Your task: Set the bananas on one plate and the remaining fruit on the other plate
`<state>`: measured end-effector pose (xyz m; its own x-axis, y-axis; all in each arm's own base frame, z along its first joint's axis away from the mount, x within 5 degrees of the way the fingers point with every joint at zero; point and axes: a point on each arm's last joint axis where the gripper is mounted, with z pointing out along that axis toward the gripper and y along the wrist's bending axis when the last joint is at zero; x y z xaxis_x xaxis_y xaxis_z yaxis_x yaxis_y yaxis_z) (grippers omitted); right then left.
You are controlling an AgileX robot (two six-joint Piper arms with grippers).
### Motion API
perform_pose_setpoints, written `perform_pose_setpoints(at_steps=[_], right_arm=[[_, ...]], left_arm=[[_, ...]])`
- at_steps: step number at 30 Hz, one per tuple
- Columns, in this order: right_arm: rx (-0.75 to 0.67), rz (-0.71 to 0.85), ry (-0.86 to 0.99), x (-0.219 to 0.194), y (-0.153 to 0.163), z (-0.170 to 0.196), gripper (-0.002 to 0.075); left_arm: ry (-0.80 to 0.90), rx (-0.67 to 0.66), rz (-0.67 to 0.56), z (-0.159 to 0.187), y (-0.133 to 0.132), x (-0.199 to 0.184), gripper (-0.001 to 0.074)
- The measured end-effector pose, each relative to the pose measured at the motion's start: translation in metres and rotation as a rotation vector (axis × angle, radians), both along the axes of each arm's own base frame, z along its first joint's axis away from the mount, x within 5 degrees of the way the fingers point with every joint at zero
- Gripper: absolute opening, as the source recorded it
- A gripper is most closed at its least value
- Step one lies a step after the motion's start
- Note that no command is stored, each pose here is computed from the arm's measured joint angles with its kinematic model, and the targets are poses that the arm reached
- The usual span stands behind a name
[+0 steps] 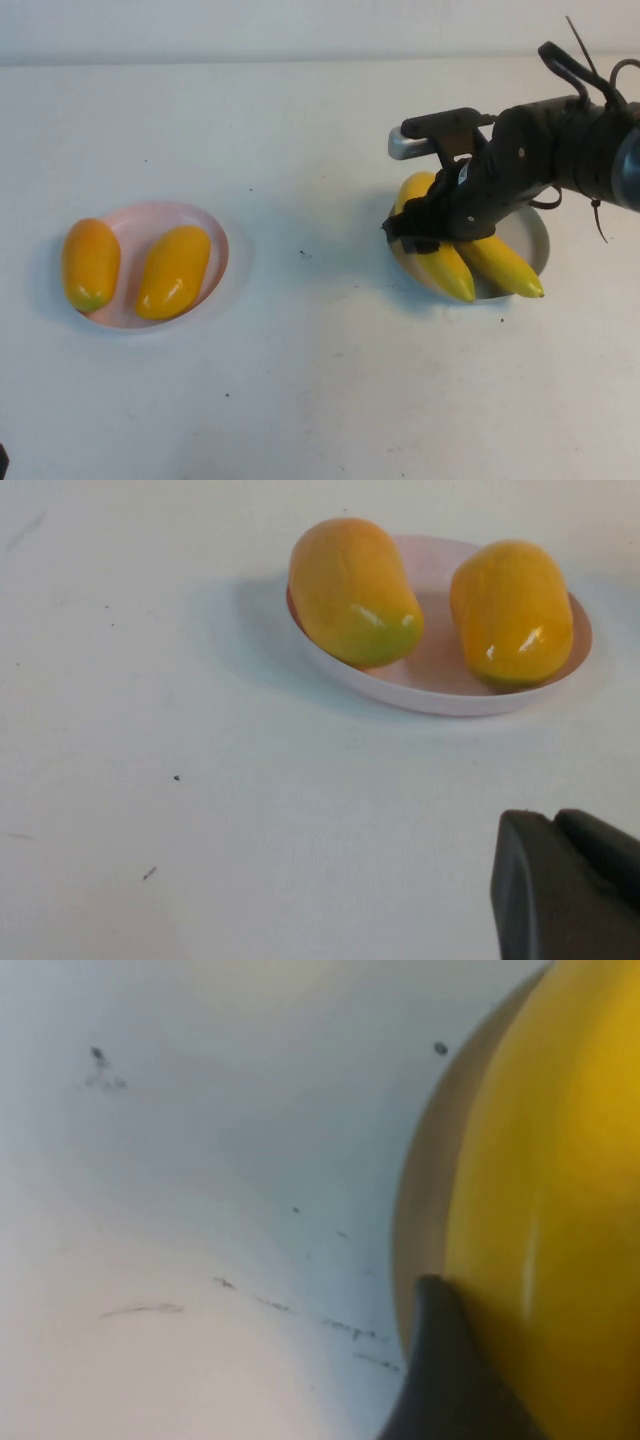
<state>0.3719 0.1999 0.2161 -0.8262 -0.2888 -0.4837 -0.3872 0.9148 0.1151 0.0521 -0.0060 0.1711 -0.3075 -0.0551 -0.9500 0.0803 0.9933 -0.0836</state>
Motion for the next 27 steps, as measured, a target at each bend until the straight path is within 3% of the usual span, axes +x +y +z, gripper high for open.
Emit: perform_pose_setpoints(at_steps=[9, 15, 18, 24, 27], right_arm=[[-0.006, -0.015, 0.051, 0.002, -0.001, -0.013, 0.04], [0.033, 0.014, 0.006, -0.018, 0.003, 0.03, 0.0389], [0.03, 0.068, -0.015, -0.042, 0.007, 0.063, 0.0322], [-0.009, 0.154, 0.067, -0.093, 0.004, 0.105, 0.0044], [-0.025, 0.177, 0.094, -0.111, -0.003, 0.121, 0.0003]], left_arm=[[0.0, 0.0, 0.0, 0.0, 0.0, 0.0, -0.0003], [0.0, 0.0, 0.0, 0.0, 0.0, 0.0, -0.0003], [0.0, 0.0, 0.0, 0.0, 0.0, 0.0, -0.0003], [0.0, 0.0, 0.0, 0.0, 0.0, 0.0, -0.0003], [0.0, 0.0, 0.0, 0.0, 0.0, 0.0, -0.0003]])
